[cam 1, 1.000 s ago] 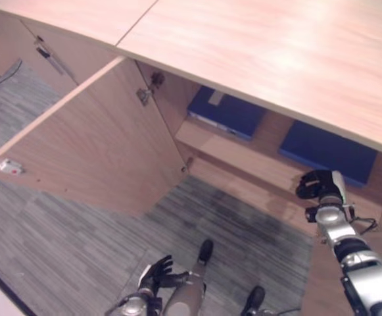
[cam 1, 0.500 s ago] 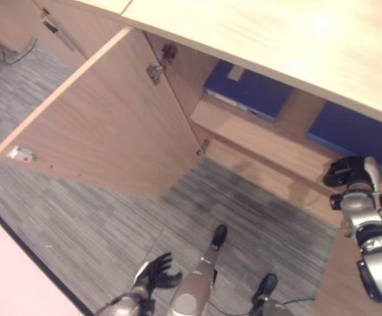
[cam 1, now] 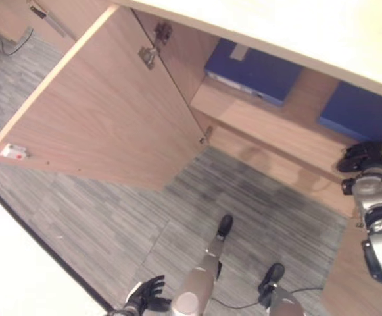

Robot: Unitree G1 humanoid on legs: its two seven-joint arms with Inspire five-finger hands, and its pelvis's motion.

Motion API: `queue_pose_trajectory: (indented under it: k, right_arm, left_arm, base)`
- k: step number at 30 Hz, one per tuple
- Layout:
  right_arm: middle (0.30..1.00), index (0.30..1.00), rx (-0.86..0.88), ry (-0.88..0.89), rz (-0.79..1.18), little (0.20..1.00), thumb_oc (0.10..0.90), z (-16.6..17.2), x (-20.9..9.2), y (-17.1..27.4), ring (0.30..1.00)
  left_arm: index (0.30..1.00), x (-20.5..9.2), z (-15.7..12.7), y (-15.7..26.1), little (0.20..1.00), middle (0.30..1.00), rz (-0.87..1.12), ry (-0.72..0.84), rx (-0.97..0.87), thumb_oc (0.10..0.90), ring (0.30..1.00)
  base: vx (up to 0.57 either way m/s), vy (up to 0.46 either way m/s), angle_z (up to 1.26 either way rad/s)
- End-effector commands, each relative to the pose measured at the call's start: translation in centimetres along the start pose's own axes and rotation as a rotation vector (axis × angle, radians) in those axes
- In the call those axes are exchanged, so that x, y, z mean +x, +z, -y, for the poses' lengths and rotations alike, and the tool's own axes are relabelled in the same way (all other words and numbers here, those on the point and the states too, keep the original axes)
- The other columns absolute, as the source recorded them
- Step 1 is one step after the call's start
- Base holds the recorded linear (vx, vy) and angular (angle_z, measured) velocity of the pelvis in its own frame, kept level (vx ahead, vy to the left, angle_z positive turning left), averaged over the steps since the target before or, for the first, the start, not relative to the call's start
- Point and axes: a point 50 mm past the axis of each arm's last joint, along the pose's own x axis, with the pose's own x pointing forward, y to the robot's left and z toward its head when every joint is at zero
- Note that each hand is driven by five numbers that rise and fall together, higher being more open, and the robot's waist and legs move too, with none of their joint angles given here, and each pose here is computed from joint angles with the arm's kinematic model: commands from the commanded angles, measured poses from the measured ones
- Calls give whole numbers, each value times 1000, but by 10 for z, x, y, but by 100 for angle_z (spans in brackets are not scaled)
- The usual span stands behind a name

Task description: Put the empty folder in the office cabinet

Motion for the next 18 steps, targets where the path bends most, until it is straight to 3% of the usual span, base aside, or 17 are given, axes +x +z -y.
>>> queue_pose_trajectory:
  k: [1,18]
  right_arm:
    - [300,300,16,-190,184,300,400,67,15,51,300]
    - [300,300,120,-396,368,300,400,150,10,137,300]
  left_arm:
    - [900,-7,-17,-8,900,900,-30,17,30,800,900]
    - [900,-17,-33,-1,900,900,25,10,43,800,900]
  base:
    - [0,0,0]
    - [23,-23,3]
